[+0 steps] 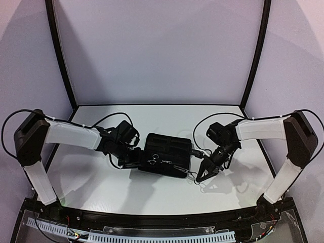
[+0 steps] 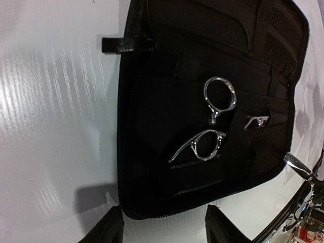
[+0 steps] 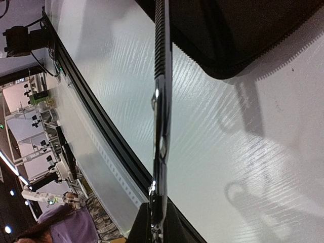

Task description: Sort the hair-cutting tools

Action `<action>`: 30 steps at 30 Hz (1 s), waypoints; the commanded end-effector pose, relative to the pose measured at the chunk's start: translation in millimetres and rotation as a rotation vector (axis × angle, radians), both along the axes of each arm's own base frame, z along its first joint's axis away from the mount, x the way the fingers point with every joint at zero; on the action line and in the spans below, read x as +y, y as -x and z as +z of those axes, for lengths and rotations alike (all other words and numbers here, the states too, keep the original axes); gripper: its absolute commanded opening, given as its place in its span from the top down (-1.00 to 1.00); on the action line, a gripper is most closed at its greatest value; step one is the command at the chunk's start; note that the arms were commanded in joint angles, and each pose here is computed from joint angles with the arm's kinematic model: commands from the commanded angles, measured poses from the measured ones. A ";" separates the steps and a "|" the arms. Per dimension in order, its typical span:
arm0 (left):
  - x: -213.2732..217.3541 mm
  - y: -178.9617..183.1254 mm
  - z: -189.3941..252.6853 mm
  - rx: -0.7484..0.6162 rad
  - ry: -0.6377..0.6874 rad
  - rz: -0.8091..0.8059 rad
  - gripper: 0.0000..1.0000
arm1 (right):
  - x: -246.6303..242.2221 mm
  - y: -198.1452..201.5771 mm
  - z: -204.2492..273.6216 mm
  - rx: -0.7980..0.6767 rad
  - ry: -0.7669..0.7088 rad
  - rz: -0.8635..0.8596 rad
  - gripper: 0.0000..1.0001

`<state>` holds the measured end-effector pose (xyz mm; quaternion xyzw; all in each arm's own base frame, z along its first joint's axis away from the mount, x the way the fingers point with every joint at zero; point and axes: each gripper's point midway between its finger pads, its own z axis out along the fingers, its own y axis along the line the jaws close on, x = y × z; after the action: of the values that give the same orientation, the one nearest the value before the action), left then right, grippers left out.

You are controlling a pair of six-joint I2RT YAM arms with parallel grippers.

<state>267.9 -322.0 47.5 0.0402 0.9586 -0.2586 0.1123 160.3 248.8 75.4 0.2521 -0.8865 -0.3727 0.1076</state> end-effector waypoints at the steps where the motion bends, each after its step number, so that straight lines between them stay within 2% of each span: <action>1: -4.6 -0.9 -7.8 0.007 -0.043 0.016 0.02 | 3.3 -0.8 -4.8 0.042 -0.055 0.006 1.00; 7: 0.5 -5.2 -13.7 -0.011 -0.082 0.038 0.20 | 5.9 2.6 -7.8 0.076 -0.080 0.003 1.00; 11: 9.2 -4.1 -22.4 -0.006 -0.132 0.045 0.23 | 3.4 3.4 -16.0 0.097 -0.052 -0.001 1.00; 20: 22.2 -4.0 -34.0 -0.011 -0.206 0.054 0.53 | 6.7 2.0 -23.0 0.148 -0.058 0.004 1.00; 30: 27.7 -6.2 -49.3 -0.006 -0.254 0.043 0.87 | 18.9 -19.7 -34.2 0.149 -0.062 0.055 1.00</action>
<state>278.3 -310.1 23.5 0.0289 0.9746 -0.1801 0.1301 173.5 266.5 49.7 0.2493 -0.8563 -0.4212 0.1650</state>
